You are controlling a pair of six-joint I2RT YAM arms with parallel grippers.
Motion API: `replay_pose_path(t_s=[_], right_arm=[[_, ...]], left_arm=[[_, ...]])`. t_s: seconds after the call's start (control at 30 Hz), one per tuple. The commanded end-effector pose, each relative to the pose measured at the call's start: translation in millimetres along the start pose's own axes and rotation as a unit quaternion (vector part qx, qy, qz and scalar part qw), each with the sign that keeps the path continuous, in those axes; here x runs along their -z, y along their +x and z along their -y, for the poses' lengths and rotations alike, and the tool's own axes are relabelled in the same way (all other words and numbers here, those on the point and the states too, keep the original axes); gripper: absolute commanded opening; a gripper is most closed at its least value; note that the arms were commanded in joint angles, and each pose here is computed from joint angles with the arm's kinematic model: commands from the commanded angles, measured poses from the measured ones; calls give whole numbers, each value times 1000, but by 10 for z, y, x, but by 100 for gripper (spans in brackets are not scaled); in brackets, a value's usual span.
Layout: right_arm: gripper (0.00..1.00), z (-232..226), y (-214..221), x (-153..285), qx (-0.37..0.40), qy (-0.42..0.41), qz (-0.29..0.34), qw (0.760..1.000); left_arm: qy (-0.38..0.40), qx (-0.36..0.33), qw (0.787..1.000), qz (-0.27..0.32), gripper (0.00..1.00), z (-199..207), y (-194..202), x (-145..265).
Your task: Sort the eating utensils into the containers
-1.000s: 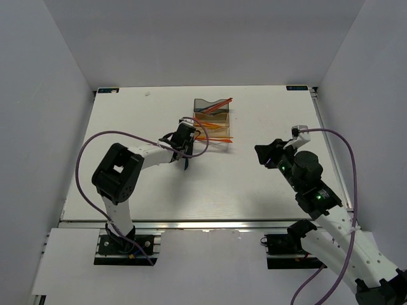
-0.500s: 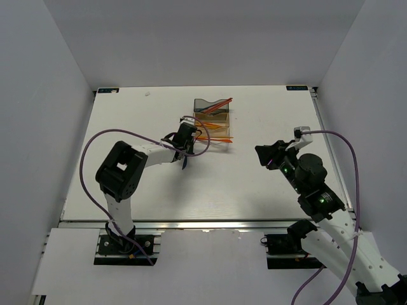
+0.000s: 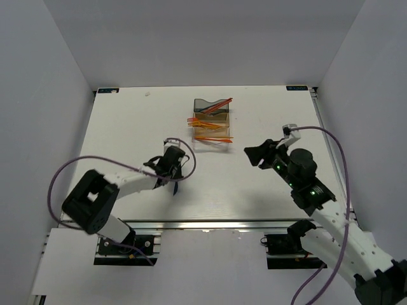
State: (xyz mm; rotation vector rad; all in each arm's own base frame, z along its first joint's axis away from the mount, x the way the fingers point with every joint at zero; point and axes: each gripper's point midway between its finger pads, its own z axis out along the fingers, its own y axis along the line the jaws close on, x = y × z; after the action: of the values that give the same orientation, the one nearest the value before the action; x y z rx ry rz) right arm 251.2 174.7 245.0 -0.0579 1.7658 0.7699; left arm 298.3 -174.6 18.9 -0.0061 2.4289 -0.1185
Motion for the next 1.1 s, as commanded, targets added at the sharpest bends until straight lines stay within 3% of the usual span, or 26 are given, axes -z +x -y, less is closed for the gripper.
replay_pose_path(t_s=[0.0,0.1,0.2,0.43,0.57,0.6,0.63,0.73,0.77,0.8,0.9,1.0,1.03,1.07], right_arm=[[58,-285,218,-270,-59,-81,-46,994],[66,-434,578,-567,-109,-116,-118,980],[77,-644,739,-890,-125,-119,-141,975],[80,-910,1009,-1251,-170,-123,-147,967],[81,-539,1128,-1350,-144,-25,-139,980],[81,-439,1128,-1358,-123,-3,-137,983],[82,-314,1101,-1366,-99,22,-134,986],[87,69,1063,-1358,-1,58,-173,983],[86,84,1085,-1331,17,41,-196,980],[85,179,1117,-1268,34,46,-218,974],[85,280,1093,-1148,88,15,-254,963],[80,212,1256,-940,141,-25,-331,933],[81,161,1328,-839,189,-27,-366,911],[81,331,1259,-847,236,28,-357,903]], left_arm=[[83,13,995,49,0,282,-7,408],[147,35,982,113,0,428,-220,707],[184,35,973,137,0,504,-309,872],[204,25,968,144,0,564,-356,995],[155,26,979,128,0,465,-401,947],[145,25,982,114,7,445,-359,927],[139,30,984,104,32,446,-337,902],[130,52,985,96,73,481,-383,952],[128,60,985,103,93,502,-453,996],[119,65,986,102,98,496,-443,1004],[92,71,988,98,98,549,-491,1056],[51,68,991,99,98,467,-547,1103],[45,67,990,116,98,460,-683,1178],[44,59,990,121,98,450,-726,1223]])
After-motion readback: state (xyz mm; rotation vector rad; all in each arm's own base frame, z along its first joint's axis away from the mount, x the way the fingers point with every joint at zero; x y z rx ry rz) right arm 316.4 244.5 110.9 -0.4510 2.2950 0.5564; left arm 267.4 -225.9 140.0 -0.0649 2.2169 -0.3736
